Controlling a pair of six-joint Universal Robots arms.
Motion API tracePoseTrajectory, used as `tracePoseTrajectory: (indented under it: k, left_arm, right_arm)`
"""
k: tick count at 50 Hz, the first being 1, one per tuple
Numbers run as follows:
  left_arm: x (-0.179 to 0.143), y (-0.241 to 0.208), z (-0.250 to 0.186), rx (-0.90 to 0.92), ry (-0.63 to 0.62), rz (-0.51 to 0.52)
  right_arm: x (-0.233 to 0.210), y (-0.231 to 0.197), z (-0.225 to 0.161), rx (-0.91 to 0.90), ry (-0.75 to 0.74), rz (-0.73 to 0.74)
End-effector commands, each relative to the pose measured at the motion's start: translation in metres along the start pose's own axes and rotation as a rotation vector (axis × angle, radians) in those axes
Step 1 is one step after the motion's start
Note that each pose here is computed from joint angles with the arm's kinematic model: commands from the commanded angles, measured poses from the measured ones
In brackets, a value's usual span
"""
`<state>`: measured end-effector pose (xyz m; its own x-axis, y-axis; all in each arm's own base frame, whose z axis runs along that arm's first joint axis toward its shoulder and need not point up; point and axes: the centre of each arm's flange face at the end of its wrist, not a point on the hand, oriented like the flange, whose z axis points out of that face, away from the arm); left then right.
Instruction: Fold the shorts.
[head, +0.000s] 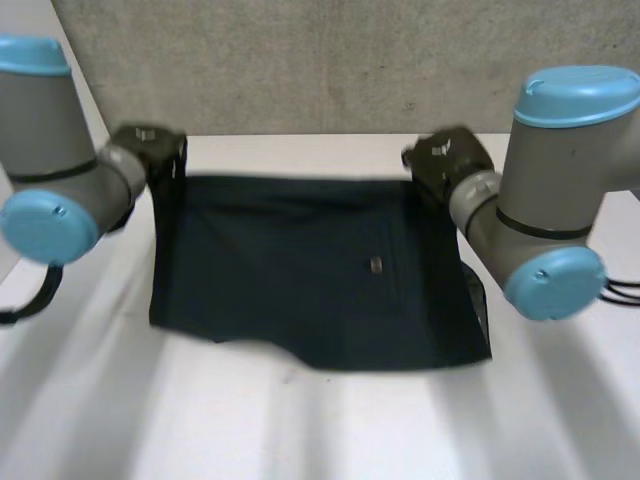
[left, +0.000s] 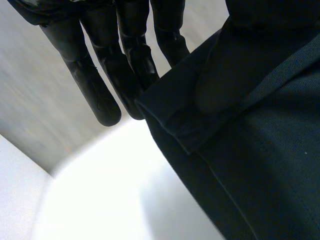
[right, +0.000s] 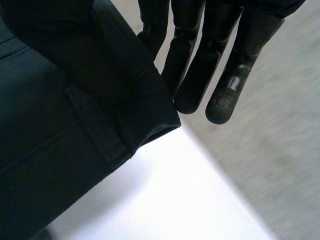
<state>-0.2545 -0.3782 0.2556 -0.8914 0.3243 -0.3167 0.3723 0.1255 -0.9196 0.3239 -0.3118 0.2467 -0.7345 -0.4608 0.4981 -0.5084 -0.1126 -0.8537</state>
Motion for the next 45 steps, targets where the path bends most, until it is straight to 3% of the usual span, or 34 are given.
tracePoseTrajectory:
  k: [1, 2, 6, 11, 16, 24, 33, 38, 45]
  left_arm:
    - [-0.023, -0.120, 0.001, 0.567, -0.185, -0.021]
    - [-0.024, -0.149, -0.016, 0.703, -0.215, -0.044]
    - [-0.039, -0.211, -0.075, 1.002, -0.303, -0.114]
    - [-0.047, -0.221, -0.099, 1.112, -0.339, -0.138]
    - [-0.033, -0.185, -0.079, 0.963, -0.286, -0.124]
    - [-0.009, -0.100, -0.046, 0.670, -0.194, -0.115]
    - [0.033, 0.038, -0.016, 0.269, -0.086, -0.060]
    - [0.055, 0.099, -0.026, 0.056, -0.011, -0.029]
    - [0.056, 0.113, -0.065, -0.105, 0.041, 0.042]
  right_arm:
    - [0.052, -0.083, 0.025, 0.493, 0.366, -0.006]
    - [0.070, -0.112, 0.016, 0.623, 0.456, 0.001]
    - [0.103, -0.159, -0.013, 0.851, 0.600, 0.032]
    - [0.104, -0.169, -0.022, 0.870, 0.596, 0.037]
    - [0.092, -0.149, -0.015, 0.736, 0.513, 0.022]
    - [0.049, -0.083, 0.011, 0.471, 0.311, -0.015]
    - [-0.029, 0.039, 0.028, 0.098, 0.014, -0.073]
    - [-0.052, 0.081, 0.019, -0.067, -0.087, -0.112]
    - [-0.047, 0.084, -0.015, -0.210, -0.165, -0.111]
